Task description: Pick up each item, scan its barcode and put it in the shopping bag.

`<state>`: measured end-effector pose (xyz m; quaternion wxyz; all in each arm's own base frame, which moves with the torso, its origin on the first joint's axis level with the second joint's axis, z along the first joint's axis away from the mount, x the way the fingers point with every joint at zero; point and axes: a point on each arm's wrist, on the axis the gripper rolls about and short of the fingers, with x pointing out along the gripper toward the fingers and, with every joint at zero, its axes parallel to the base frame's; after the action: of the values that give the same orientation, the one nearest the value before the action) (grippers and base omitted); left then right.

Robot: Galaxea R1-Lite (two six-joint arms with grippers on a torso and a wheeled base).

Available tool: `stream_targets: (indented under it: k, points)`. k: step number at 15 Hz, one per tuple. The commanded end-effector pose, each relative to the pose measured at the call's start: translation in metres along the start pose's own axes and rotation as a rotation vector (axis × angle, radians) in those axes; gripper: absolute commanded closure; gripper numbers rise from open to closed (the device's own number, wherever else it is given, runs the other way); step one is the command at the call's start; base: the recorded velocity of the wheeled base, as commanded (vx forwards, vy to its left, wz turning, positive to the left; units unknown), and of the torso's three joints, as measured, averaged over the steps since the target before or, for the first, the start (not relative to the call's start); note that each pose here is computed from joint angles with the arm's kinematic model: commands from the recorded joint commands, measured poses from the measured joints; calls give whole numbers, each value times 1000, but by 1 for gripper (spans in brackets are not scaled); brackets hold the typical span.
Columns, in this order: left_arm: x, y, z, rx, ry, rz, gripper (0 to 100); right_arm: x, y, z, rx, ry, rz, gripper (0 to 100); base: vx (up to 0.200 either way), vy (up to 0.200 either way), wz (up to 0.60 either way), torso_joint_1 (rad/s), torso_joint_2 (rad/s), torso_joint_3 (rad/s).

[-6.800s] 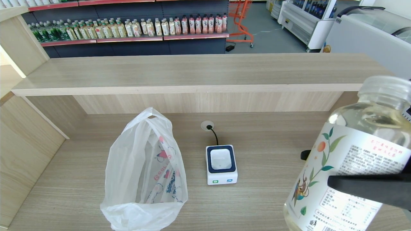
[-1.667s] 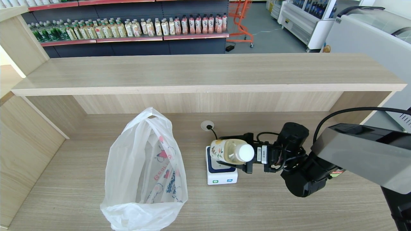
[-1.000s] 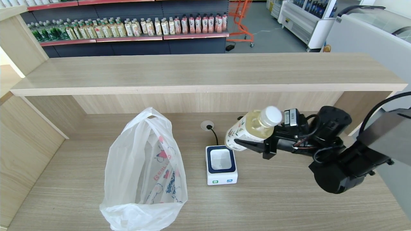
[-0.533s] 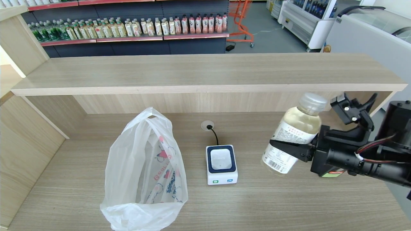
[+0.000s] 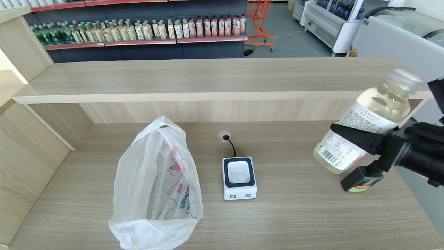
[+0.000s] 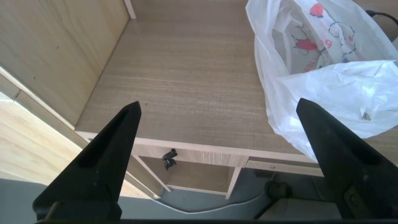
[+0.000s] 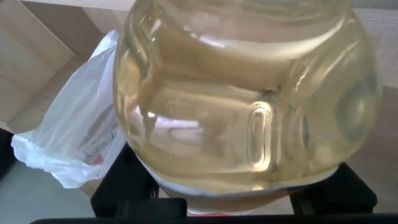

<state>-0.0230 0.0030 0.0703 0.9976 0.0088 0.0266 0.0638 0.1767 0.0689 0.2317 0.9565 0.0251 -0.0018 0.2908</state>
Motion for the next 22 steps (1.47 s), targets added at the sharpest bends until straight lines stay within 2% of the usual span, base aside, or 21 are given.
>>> stream_targets:
  k: [1, 7, 10, 12, 14, 18, 19, 22]
  points:
    - [0, 0, 0, 0, 0, 1, 0, -4, 1, 1, 13, -10, 1, 100, 0, 0, 0, 0, 0, 0]
    - [0, 0, 0, -11, 0, 1, 0, -4, 3, 3, 117, -8, 9, 100, 0, 200, 0, 2, -2, 5]
    - [0, 0, 0, -13, 0, 1, 0, -3, 13, 9, 172, 23, 60, 100, 0, 200, 0, -1, 2, 5]
    - [0, 0, 0, -8, 0, 1, 0, -1, 20, 6, 198, 67, 95, 100, 0, 200, 0, 7, 7, 0]
    - [0, 0, 0, -7, 0, 1, 0, 6, 21, -2, 251, 112, 96, 100, 0, 0, 0, 0, 0, 0]
    - [0, 0, 0, -7, 0, 1, 0, 27, 18, -27, 320, 227, 77, 100, 0, 0, 0, 0, 0, 0]
    - [0, 0, 0, -7, 0, 1, 0, 38, 20, -39, 327, 281, 82, 100, 0, 0, 0, 0, 0, 0]
    - [0, 0, 0, -7, 0, 1, 0, 61, 35, -56, 327, 363, 143, 100, 0, 0, 0, 0, 0, 0]
